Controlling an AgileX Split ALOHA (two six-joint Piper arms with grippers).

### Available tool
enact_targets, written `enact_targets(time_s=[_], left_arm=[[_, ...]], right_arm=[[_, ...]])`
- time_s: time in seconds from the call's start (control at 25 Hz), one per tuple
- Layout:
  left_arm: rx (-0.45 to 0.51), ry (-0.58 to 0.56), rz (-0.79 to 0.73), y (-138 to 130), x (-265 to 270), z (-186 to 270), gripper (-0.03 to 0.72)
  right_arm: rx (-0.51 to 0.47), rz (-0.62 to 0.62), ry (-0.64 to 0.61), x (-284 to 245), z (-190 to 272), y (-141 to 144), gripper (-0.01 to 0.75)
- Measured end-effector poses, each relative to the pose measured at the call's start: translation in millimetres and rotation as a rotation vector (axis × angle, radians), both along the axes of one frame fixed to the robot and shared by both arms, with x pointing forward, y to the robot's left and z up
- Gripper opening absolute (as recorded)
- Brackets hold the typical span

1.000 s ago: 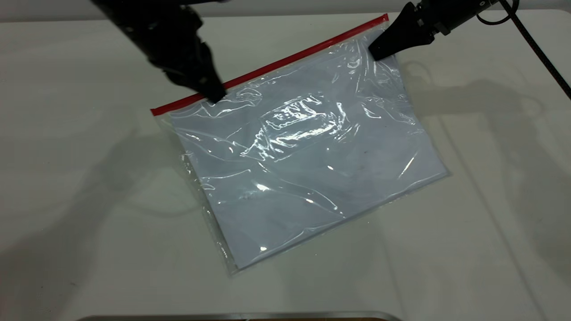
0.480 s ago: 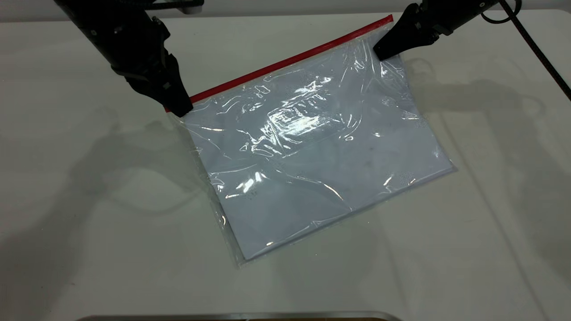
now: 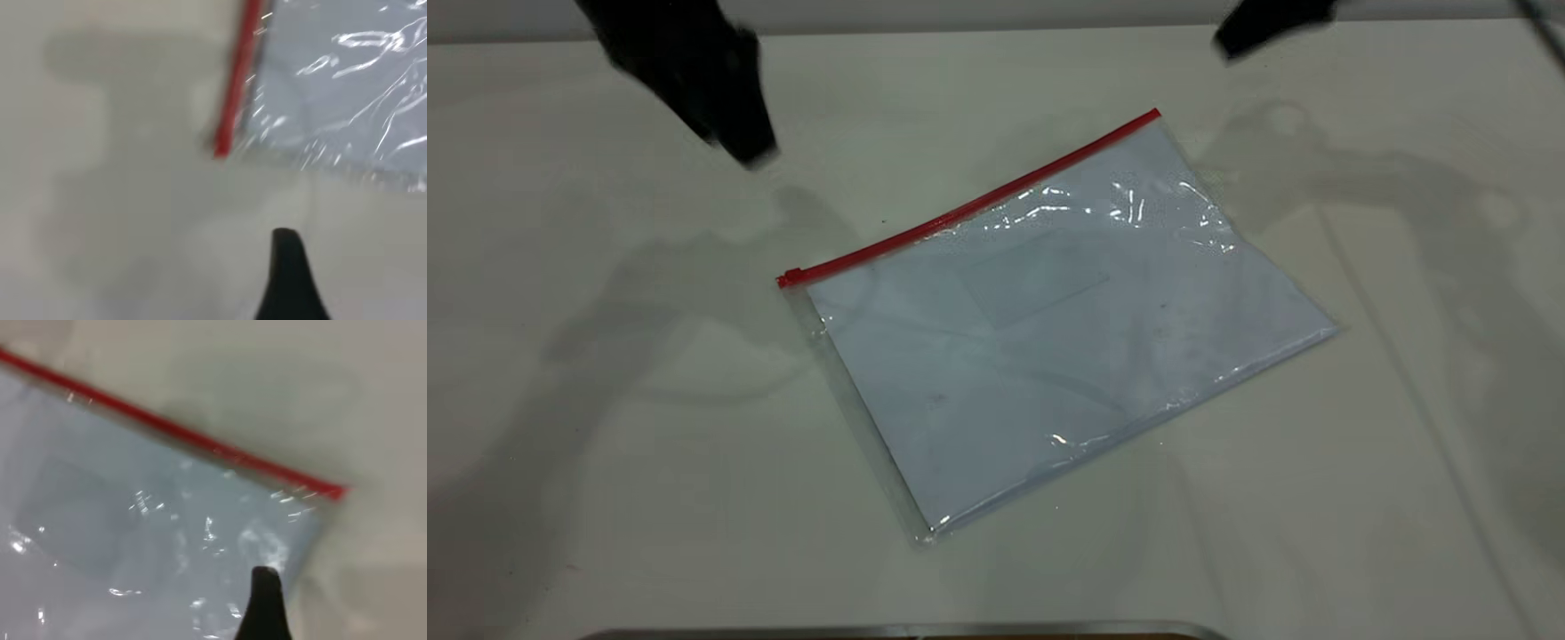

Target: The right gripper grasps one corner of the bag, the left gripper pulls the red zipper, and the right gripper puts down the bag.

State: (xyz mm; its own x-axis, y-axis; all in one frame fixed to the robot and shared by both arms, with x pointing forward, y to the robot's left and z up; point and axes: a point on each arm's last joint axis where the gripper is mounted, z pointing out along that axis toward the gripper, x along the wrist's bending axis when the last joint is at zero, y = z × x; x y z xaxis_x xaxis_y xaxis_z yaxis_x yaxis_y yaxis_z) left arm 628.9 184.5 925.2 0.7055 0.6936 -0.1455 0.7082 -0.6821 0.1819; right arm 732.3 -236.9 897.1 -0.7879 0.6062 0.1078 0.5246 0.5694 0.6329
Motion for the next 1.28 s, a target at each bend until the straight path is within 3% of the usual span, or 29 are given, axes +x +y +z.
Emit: enact_targets(time_s=[0.12, 0.28, 0.44, 0.68, 0.88, 1.12, 1.28], left_arm=[[0.087, -0.048, 0.097, 9.0, 3.3, 56.4, 0.605], [0.161, -0.115, 0.228, 22.1, -9.3, 135.9, 0.583], [0.117, -0.271, 0.312, 29.7, -28.5, 199.4, 0.565], [0.044, -0.431, 0.347, 40.6, -72.7, 261.3, 0.563], [-0.03, -0.538, 0.415, 50.4, -112.0, 301.4, 0.563], [-0.122, -0.631, 0.509, 61.8, -158.4, 334.8, 0.563], [-0.152, -0.627, 0.563, 71.5, -197.6, 330.7, 0.563]], right_arm=[[-0.015, -0.042, -0.079, -5.3, 64.3, -3.2, 0.676], [-0.012, -0.1, -0.213, -31.0, 161.0, -6.3, 0.653], [-0.017, -0.148, -0.293, -78.1, 244.8, -10.2, 0.626], [0.048, -0.185, -0.334, -164.2, 332.9, -10.2, 0.585], [0.073, -0.174, -0.345, -225.0, 371.0, -9.7, 0.575], [0.115, -0.367, -0.308, -265.0, 385.0, -18.1, 0.575], [0.059, -0.503, -0.241, -297.9, 363.8, -28.9, 0.575]])
